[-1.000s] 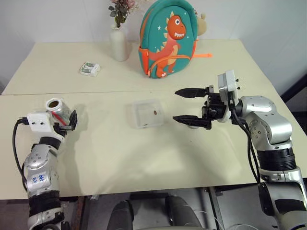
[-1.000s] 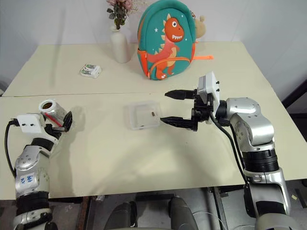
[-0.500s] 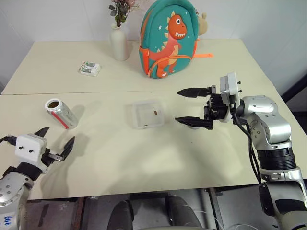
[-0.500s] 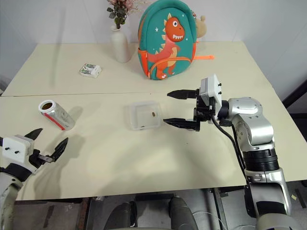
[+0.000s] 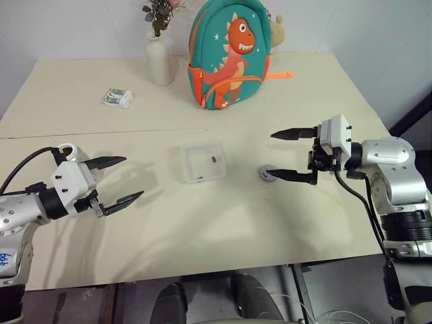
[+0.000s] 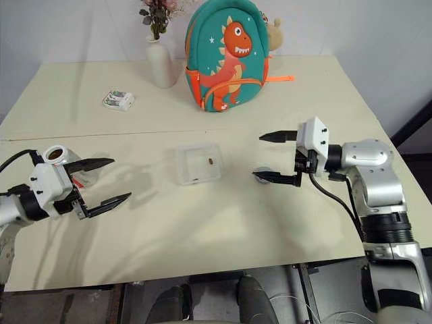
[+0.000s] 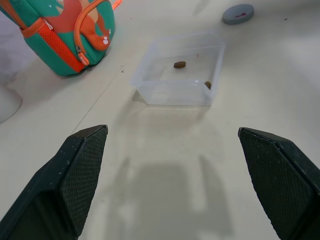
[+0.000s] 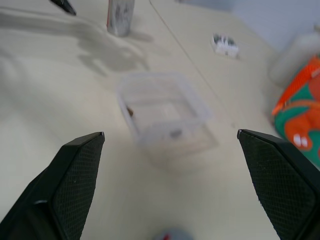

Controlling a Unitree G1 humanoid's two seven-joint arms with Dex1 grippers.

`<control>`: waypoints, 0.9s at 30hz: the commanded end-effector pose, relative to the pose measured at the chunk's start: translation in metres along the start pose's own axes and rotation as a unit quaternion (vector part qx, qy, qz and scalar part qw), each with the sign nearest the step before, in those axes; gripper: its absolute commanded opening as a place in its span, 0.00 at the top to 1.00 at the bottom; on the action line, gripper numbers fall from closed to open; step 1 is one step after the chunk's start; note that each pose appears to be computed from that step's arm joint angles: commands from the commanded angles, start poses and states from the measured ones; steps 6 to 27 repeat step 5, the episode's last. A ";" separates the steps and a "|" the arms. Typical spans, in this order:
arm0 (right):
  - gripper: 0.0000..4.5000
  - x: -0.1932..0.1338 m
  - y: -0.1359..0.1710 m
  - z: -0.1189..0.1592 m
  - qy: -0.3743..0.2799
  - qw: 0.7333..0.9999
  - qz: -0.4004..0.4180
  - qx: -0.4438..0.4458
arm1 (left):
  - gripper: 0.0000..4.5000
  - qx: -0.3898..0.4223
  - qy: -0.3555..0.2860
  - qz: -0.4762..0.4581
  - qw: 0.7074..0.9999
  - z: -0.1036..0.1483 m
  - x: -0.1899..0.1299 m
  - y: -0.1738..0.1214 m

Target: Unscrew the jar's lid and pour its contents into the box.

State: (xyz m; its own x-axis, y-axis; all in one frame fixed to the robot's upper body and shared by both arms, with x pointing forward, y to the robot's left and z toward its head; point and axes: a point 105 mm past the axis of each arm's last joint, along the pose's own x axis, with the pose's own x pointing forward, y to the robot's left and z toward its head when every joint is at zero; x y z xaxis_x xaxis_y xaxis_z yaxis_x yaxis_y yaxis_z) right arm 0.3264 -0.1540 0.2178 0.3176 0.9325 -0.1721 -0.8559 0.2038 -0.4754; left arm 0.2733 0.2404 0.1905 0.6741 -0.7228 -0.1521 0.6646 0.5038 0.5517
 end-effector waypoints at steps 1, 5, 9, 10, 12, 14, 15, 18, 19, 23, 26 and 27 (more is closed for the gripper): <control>0.00 -0.009 0.000 0.014 -0.012 1.000 -0.012 -0.017 | 0.01 0.016 -0.002 0.001 1.000 0.000 0.003 0.003; 0.00 -0.008 0.005 0.016 -0.015 1.000 -0.008 -0.014 | 0.01 0.016 -0.007 0.003 1.000 0.004 0.004 0.001; 0.00 -0.008 0.005 0.016 -0.015 1.000 -0.008 -0.014 | 0.01 0.016 -0.007 0.003 1.000 0.004 0.004 0.001; 0.00 -0.008 0.005 0.016 -0.015 1.000 -0.008 -0.014 | 0.01 0.016 -0.007 0.003 1.000 0.004 0.004 0.001; 0.00 -0.008 0.005 0.016 -0.015 1.000 -0.008 -0.014 | 0.01 0.016 -0.007 0.003 1.000 0.004 0.004 0.001; 0.00 -0.008 0.005 0.016 -0.015 1.000 -0.008 -0.014 | 0.01 0.016 -0.007 0.003 1.000 0.004 0.004 0.001; 0.00 -0.008 0.005 0.016 -0.015 1.000 -0.008 -0.014 | 0.01 0.016 -0.007 0.003 1.000 0.004 0.004 0.001; 0.00 -0.008 0.005 0.016 -0.015 1.000 -0.008 -0.014 | 0.01 0.016 -0.007 0.003 1.000 0.004 0.004 0.001; 0.00 -0.008 0.005 0.016 -0.015 1.000 -0.008 -0.014 | 0.01 0.016 -0.007 0.003 1.000 0.004 0.004 0.001; 0.00 -0.008 0.005 0.016 -0.015 1.000 -0.008 -0.014 | 0.01 0.016 -0.007 0.003 1.000 0.004 0.004 0.001; 0.00 -0.008 0.005 0.016 -0.015 1.000 -0.008 -0.014 | 0.01 0.016 -0.007 0.003 1.000 0.004 0.004 0.001; 0.00 -0.008 0.005 0.016 -0.015 1.000 -0.008 -0.014 | 0.01 0.016 -0.007 0.003 1.000 0.004 0.004 0.001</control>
